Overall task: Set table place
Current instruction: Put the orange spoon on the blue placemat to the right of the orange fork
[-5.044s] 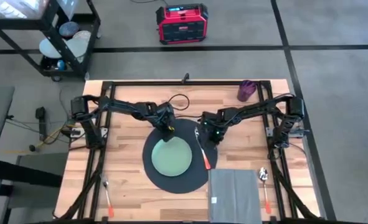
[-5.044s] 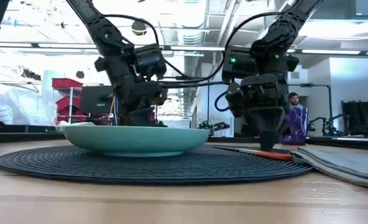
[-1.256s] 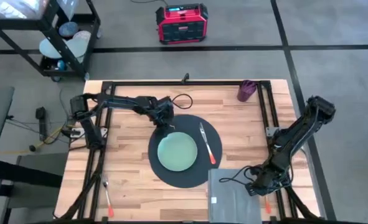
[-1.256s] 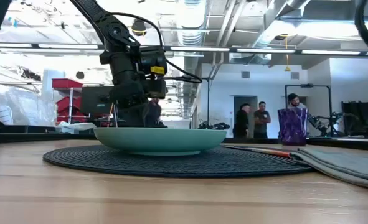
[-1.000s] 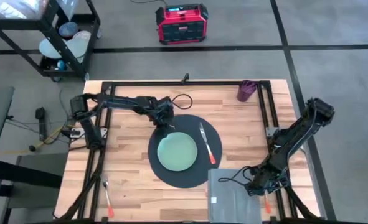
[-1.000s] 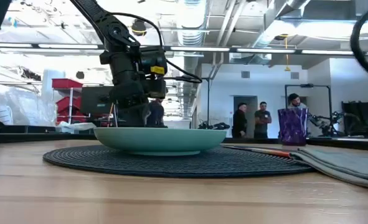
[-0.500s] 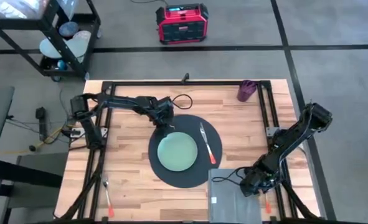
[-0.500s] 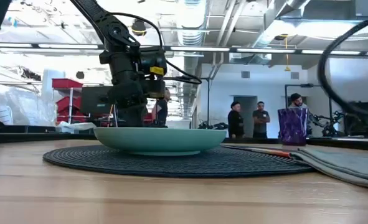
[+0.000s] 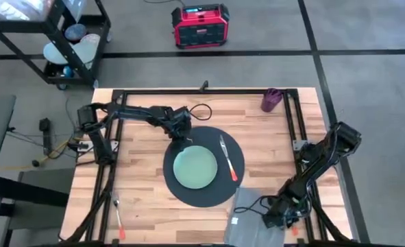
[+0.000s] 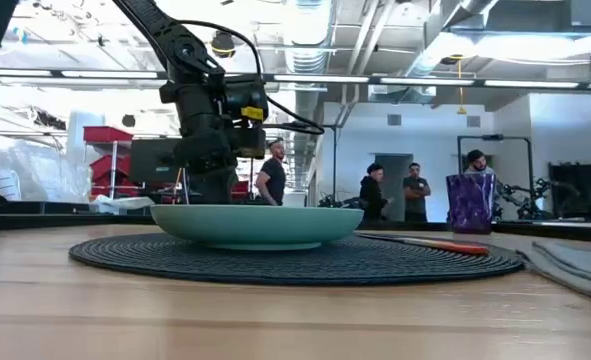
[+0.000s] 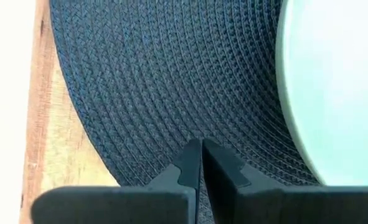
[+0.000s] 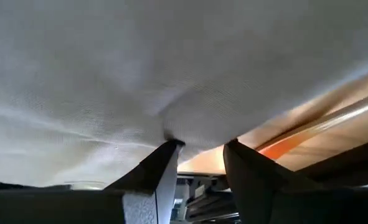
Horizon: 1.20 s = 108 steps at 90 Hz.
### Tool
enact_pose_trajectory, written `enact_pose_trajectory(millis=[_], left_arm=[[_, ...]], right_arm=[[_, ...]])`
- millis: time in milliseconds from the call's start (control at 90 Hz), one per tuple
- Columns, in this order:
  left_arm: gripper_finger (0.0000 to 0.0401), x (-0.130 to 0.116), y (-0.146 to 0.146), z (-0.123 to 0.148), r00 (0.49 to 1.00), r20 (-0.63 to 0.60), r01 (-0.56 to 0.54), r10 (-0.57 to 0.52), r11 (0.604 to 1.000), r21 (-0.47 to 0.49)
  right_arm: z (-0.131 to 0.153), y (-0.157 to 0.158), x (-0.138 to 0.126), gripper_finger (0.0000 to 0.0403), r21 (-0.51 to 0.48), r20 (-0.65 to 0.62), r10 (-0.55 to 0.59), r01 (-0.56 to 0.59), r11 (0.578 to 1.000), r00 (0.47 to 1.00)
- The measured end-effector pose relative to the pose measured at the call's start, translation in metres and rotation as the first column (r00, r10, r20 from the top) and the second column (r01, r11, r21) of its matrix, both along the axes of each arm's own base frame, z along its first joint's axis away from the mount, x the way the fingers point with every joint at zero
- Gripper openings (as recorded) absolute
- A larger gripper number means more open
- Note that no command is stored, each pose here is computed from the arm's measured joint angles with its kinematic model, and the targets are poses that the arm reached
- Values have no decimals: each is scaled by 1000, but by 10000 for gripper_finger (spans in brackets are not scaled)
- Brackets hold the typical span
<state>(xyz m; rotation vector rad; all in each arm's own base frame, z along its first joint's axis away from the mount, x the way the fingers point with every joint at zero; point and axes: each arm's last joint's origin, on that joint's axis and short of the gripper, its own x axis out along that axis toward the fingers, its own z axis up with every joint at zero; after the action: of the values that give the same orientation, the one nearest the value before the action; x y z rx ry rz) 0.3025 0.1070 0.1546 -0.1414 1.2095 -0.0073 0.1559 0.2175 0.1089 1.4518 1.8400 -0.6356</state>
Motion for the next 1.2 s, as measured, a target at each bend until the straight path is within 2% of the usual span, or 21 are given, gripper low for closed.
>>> enact_pose_trajectory(millis=[189,433,667,967,1200], left_arm=[[0,0,0,0,999,3,39,-39,999,17],[0,-1,2,0,999,3,32,-32,999,21],[0,-1,3,0,1000,1,27,-27,999,19],[0,-1,3,0,1000,3,20,-20,1000,18],[0,-1,3,0,1000,4,16,-16,1000,18]], right_arm=[[11,-1,2,118,-78,30,-30,33,996,999],[28,-5,-12,118,-161,-37,-2,-4,987,999],[21,-1,-18,118,-153,-81,35,-47,987,996],[21,4,-22,112,-76,-134,112,-123,989,985],[21,5,-26,105,-84,-139,125,-137,987,982]])
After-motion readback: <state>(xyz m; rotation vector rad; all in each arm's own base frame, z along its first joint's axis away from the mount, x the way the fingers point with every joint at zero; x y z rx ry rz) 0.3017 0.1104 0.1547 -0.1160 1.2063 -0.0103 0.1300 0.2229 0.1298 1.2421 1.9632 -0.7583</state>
